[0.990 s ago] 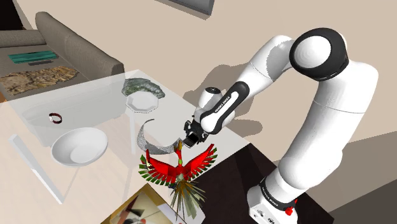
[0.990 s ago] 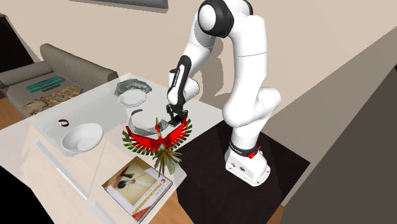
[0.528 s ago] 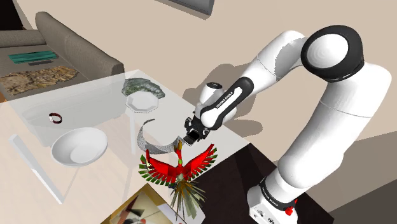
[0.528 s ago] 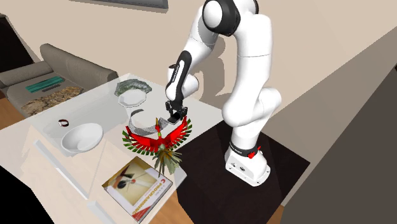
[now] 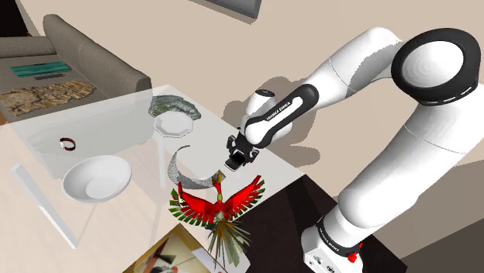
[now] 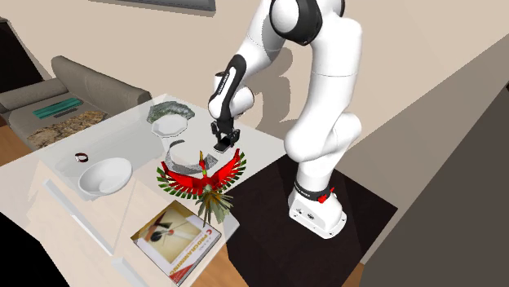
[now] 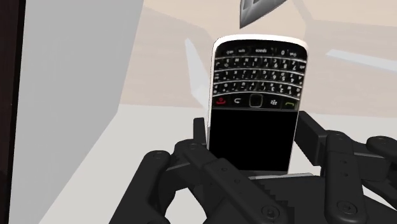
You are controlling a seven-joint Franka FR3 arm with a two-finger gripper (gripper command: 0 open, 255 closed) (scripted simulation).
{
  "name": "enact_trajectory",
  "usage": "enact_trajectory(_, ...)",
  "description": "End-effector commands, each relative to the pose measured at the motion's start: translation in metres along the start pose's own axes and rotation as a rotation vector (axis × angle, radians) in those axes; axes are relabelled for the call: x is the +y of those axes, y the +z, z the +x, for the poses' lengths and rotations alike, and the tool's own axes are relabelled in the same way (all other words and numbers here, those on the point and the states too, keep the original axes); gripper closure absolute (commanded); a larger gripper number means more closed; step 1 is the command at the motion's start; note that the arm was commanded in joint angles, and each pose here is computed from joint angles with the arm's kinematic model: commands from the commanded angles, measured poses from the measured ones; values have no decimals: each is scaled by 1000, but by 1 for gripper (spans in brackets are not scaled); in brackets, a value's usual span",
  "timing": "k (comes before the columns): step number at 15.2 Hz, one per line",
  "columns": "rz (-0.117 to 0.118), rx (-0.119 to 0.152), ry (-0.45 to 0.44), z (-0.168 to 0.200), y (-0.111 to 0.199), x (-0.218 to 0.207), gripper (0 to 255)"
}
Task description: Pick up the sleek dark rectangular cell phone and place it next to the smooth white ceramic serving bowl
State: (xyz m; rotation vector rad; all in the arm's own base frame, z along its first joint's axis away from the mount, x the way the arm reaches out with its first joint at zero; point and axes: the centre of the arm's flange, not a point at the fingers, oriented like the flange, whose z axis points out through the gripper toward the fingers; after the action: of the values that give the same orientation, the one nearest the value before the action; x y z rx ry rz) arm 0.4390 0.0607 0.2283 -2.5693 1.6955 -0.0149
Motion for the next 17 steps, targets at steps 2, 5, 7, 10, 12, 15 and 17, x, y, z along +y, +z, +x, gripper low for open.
enact_trajectory(2,0,0,0,-1,-15,0,255)
enact_trajectory(5,0,0,0,-1,-31,0,255)
enact_trajectory(7,0,0,0,-2,-42,-1,255)
enact_trajectory(10,0,0,0,-2,-58,-2,255)
enact_trajectory(12,0,0,0,-2,-68,-3,255)
enact_trajectory(15,0,0,0,-15,-74,-8,255)
enact_trajectory(17,0,0,0,-40,-73,-17,255)
